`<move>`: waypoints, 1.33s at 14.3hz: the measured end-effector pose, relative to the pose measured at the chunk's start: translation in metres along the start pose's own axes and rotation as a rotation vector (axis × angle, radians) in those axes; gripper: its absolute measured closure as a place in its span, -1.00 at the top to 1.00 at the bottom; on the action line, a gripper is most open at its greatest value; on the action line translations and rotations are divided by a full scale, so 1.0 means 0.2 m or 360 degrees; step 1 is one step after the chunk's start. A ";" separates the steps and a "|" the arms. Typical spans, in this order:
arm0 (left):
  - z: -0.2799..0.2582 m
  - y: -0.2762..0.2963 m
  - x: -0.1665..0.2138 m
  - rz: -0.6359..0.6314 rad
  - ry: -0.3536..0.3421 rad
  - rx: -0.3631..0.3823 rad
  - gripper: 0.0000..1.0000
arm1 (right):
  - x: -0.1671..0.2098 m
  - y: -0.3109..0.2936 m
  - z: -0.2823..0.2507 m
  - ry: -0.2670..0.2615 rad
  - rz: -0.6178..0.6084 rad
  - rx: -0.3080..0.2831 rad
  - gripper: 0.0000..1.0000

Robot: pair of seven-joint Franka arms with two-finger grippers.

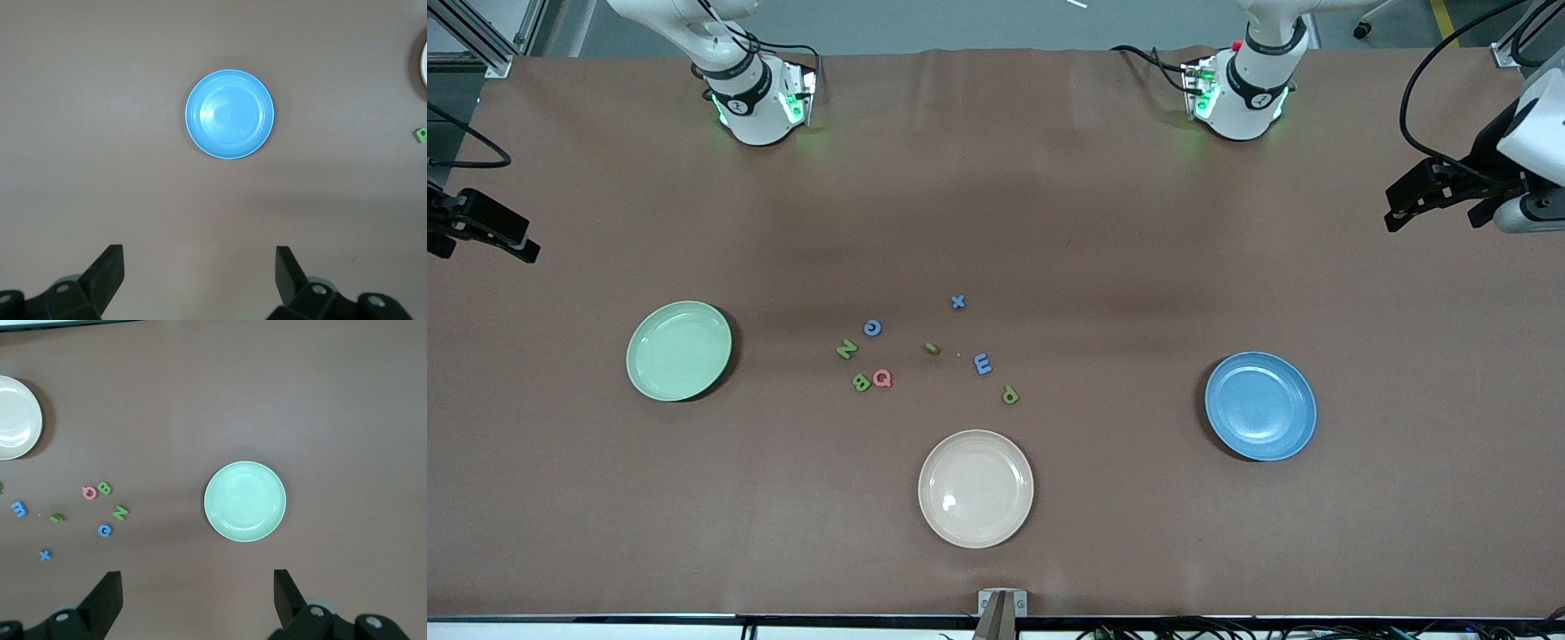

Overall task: Sort upper and lower case letters into plates
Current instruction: 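Raise both grippers from the rest pose toward the letters, then lower the right gripper to the pink Q while the left gripper reaches the green p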

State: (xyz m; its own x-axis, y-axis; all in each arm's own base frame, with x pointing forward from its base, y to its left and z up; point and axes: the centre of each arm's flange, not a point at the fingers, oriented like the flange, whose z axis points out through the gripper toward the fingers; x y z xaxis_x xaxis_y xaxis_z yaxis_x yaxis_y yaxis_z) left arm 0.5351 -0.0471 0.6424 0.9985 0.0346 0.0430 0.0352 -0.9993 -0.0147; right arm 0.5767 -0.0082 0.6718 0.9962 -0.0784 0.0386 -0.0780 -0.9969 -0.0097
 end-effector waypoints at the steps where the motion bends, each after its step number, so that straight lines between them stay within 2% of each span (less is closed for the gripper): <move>1: 0.00 0.00 0.00 0.0000 -0.0003 0.0000 1.00 | 0.00 0.00 0.00 0.0000 0.0000 0.0000 1.00; 8: 0.00 0.00 0.00 0.0002 0.0000 -0.0001 1.00 | 0.00 0.01 0.00 0.0000 0.0004 -0.0001 1.00; 11: 0.08 0.07 0.04 0.0026 -0.0052 -0.0001 1.00 | 0.00 -0.04 0.01 -0.0011 -0.0025 0.0004 1.00; 16: 0.43 0.52 0.11 -0.0013 -0.0191 0.0032 1.00 | -0.01 -0.52 0.26 -0.0097 -0.0127 -0.0004 1.00; 19: 0.68 0.84 0.16 -0.0119 -0.0184 0.0020 1.00 | 0.03 -0.73 0.55 -0.0057 -0.0139 0.0003 1.00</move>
State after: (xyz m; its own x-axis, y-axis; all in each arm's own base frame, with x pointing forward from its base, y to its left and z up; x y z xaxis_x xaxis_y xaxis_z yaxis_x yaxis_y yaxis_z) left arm 0.5789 -0.2124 0.5046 0.9912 0.1114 -0.0713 0.1096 -0.9936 -0.0284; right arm 0.5978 0.1377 0.5634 1.0000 0.0090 0.0036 0.0091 -0.9999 -0.0097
